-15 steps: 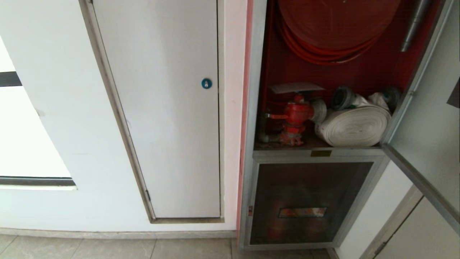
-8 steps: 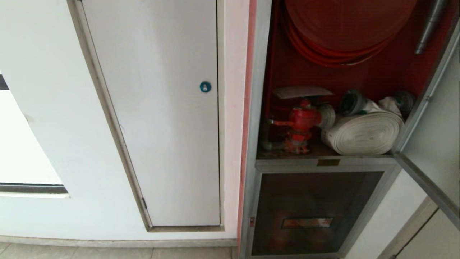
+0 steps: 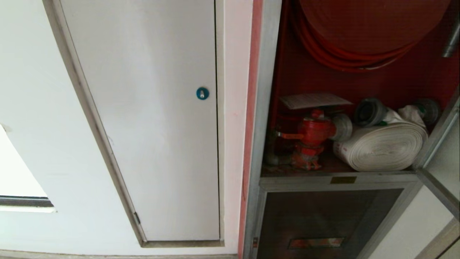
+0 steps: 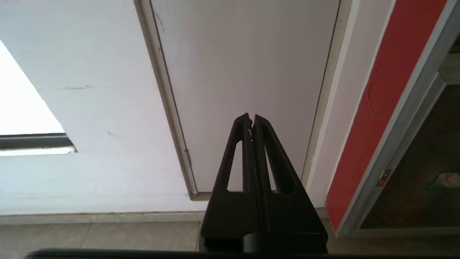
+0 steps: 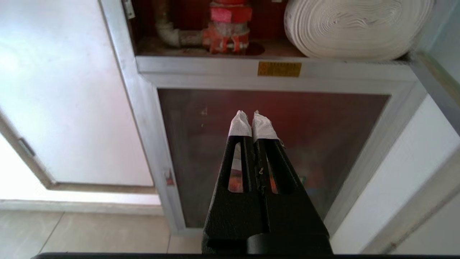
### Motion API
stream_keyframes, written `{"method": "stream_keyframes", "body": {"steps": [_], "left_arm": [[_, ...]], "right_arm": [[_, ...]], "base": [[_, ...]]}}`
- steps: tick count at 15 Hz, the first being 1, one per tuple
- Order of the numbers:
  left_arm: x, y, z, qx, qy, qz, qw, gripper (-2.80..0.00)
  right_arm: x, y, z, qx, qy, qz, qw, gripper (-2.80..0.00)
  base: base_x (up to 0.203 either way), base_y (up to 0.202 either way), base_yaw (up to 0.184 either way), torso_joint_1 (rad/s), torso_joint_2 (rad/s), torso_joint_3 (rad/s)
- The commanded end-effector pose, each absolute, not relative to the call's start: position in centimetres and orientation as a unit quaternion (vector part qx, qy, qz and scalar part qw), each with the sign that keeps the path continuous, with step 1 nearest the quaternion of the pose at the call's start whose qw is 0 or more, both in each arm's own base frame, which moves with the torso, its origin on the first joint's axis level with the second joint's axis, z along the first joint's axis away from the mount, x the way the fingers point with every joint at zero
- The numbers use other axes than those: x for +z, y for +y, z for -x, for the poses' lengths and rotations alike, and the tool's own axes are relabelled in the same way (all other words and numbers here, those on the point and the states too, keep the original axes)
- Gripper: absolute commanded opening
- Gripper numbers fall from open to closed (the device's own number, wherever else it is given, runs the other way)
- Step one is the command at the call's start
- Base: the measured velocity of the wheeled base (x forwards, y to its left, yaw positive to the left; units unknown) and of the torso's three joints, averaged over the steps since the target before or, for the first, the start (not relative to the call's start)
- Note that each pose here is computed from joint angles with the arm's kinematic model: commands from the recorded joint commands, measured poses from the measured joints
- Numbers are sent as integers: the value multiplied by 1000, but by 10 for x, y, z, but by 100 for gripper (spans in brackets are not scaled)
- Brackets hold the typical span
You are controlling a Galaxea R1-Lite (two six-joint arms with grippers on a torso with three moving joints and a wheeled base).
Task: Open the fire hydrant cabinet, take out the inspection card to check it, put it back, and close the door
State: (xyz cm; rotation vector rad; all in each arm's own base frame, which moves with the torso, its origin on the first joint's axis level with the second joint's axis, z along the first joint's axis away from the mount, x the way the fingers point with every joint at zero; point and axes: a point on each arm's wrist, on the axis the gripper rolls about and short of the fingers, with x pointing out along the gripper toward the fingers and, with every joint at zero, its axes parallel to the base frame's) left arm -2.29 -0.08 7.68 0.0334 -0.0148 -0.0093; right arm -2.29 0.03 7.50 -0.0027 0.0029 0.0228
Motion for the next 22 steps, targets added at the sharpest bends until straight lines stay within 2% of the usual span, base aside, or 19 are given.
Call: {"method": "stream_keyframes", "body": {"steps": [1, 18, 22], "left_arm": [[75, -1, 22, -5, -3, -17, 1000, -280], [75, -1, 22, -5, -3, -16, 1000, -280], [75, -1, 22, -5, -3, -13, 1000, -280]], "right_arm": [[75, 0, 23, 12, 2, 2, 1000, -280], [75, 0, 23, 12, 2, 2, 1000, -280], [75, 0, 23, 12, 1, 2, 1000, -280]], "base": [[196, 0, -4, -2, 2, 8], [197, 0, 0, 3, 3, 3], [25, 0, 1, 4, 1, 0]]}}
